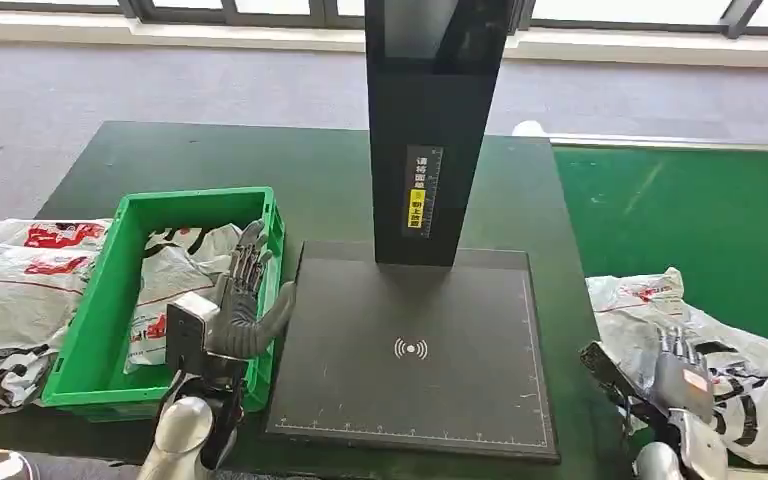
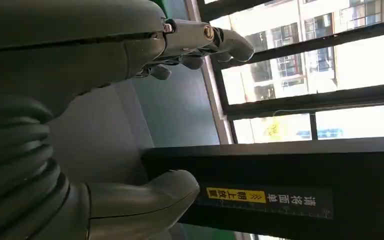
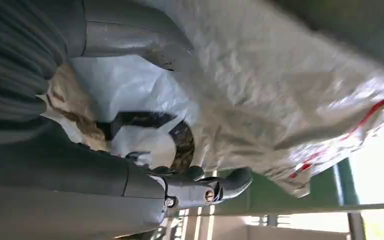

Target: Moved the parcel from conveyor to table for the left to box.

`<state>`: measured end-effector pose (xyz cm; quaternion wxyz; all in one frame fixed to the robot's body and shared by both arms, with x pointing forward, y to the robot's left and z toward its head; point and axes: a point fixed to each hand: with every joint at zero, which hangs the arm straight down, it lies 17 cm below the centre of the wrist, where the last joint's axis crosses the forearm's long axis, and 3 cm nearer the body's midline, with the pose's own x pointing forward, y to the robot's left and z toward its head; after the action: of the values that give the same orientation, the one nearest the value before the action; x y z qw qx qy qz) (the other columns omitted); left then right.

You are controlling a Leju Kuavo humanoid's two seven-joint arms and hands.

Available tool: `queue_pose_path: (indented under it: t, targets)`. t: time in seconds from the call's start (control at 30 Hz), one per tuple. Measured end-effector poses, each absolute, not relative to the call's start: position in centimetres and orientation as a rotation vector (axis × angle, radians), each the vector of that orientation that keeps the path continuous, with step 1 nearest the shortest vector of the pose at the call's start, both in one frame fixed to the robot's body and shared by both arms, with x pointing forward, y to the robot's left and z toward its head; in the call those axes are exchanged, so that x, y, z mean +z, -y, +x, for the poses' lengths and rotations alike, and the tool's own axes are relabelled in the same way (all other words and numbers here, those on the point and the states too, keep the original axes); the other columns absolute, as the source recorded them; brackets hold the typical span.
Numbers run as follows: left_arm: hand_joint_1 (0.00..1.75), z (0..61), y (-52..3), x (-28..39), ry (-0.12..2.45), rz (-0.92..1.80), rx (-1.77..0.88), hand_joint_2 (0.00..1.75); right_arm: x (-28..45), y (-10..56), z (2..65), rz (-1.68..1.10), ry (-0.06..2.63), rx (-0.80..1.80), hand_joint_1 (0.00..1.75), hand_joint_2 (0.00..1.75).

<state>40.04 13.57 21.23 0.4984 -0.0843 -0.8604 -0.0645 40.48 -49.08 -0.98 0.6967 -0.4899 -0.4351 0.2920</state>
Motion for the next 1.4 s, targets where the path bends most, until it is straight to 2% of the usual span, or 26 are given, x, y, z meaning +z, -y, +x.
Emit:
queue_pose_path:
  t: [0.37,0.53,0.57,0.6,0.63,0.9,1.4]
  targets:
    - [0.00,38.3,-14.0,20.7,2.070,-0.166,-0.154,1.75,3.2,57.3,37.9,-1.323,0.839,0.536,0.00,1.75]
    - [0.00,38.3,-14.0,20.7,2.073,-0.157,-0.161,1.75,1.8,58.1,37.1,-1.277,0.755,0.556,0.00,1.75]
    - [0.00,38.3,-14.0,20.7,2.073,-0.157,-0.164,1.75,1.0,58.1,36.8,-1.260,0.724,0.570,0.05,1.75]
    - [0.00,38.3,-13.9,20.7,2.073,-0.157,-0.170,1.75,0.4,58.1,36.5,-1.247,0.697,0.582,0.23,1.75]
    - [0.00,38.3,-13.8,20.8,2.071,-0.158,-0.177,1.75,-0.5,58.1,36.0,-1.230,0.665,0.599,1.75,1.75]
    - [0.00,38.7,-13.6,20.8,2.068,-0.159,-0.191,1.75,-6.6,55.7,34.7,-1.053,0.585,0.739,1.75,1.75]
    - [0.00,39.3,-14.3,20.6,2.060,-0.124,-0.173,1.75,-6.4,49.3,41.2,-1.013,0.824,0.681,1.75,1.75]
